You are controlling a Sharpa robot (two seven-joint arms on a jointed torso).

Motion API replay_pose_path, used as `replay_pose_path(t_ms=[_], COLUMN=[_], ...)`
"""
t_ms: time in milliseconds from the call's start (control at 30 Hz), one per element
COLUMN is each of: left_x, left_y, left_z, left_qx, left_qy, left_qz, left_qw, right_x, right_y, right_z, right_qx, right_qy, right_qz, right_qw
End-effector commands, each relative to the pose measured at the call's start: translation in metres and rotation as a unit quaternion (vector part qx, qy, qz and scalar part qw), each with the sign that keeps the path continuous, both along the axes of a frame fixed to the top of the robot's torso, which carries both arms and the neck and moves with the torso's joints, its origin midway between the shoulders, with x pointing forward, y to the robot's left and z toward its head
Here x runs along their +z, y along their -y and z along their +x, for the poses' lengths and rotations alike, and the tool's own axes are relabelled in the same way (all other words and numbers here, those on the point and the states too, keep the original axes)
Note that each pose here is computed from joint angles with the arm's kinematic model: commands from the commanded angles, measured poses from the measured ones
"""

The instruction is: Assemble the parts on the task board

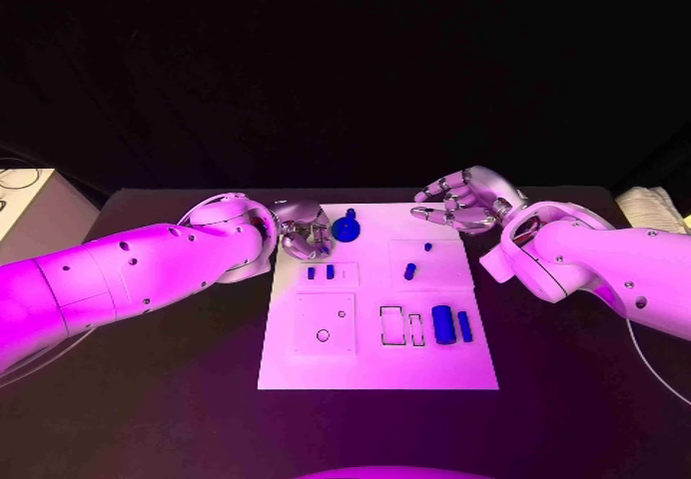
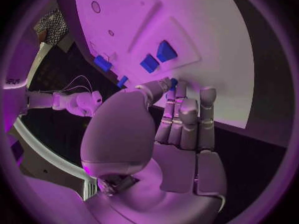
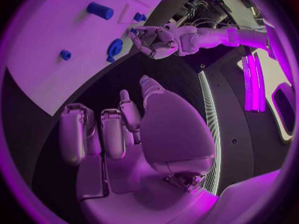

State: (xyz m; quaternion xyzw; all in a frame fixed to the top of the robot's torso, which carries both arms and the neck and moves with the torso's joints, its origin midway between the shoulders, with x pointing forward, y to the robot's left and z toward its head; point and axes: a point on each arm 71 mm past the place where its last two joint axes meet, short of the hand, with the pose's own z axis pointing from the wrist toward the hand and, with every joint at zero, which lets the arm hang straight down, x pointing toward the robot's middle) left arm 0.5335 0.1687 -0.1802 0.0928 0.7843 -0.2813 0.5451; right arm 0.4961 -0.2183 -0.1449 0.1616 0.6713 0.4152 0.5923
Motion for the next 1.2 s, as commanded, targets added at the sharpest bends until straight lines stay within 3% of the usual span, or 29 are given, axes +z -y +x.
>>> replay_pose_path(t_ms=[33, 1200], left_x=[-0.0065, -0.0049], left_y=[-0.0021, -0.0075], left_z=[-0.0014, -0.0025], left_qx=[0.003, 0.012], left_qy=[-0.01, -0.004], left_qz=[0.008, -0.005], left_qw=[1.0, 1.0], right_x=[0.0005, 0.0004], right_y=[-0.0009, -0.0004], right_z=[-0.0005, 0.0002], right_qx=[0.006, 0.005], right_qy=[0.004, 0.004], right_qz=[-0.001, -0.002], right_qw=[1.0, 1.0])
